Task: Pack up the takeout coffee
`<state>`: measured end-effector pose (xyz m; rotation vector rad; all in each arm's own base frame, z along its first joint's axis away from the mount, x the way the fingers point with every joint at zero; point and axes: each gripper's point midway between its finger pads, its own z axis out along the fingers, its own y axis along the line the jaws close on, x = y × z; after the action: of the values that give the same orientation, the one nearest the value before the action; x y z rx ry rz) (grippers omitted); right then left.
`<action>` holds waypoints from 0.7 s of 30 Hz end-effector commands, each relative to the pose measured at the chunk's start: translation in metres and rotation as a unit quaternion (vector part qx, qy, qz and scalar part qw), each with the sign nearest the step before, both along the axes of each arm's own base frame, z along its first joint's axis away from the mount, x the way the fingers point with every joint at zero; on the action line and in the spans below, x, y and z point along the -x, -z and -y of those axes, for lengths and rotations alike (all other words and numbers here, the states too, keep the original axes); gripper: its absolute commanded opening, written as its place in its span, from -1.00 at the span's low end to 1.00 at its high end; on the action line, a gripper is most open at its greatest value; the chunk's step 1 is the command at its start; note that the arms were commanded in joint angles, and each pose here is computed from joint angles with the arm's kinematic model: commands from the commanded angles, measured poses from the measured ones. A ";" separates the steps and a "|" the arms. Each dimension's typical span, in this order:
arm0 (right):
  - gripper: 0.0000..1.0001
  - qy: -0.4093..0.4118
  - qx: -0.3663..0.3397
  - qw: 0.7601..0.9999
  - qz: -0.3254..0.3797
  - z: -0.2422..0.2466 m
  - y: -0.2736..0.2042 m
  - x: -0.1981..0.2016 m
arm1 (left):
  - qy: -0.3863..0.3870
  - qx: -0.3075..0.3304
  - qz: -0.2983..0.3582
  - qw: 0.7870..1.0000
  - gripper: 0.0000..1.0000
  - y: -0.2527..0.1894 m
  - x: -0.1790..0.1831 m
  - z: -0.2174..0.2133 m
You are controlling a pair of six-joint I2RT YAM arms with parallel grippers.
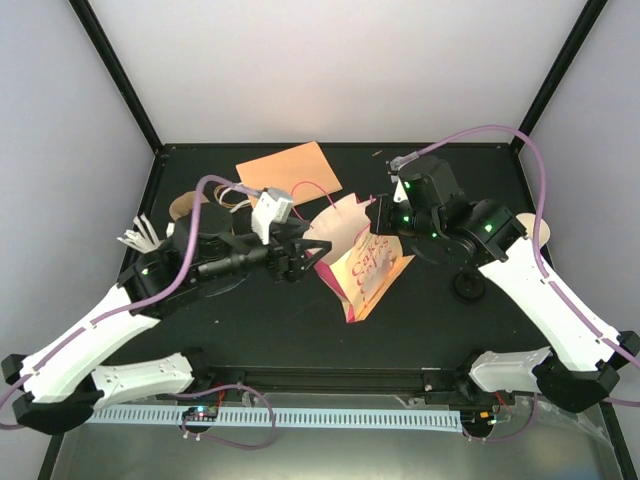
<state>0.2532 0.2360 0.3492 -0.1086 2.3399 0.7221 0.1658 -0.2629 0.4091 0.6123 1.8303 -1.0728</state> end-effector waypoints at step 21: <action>-0.97 -0.002 -0.021 1.000 -0.012 -0.009 0.009 -0.003 | 0.004 -0.047 0.054 0.997 0.24 0.018 -0.032 0.039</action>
<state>0.2544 0.2418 0.3382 -0.1008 2.3573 0.7444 0.1943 -0.2928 0.3866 0.6853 1.8302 -0.9508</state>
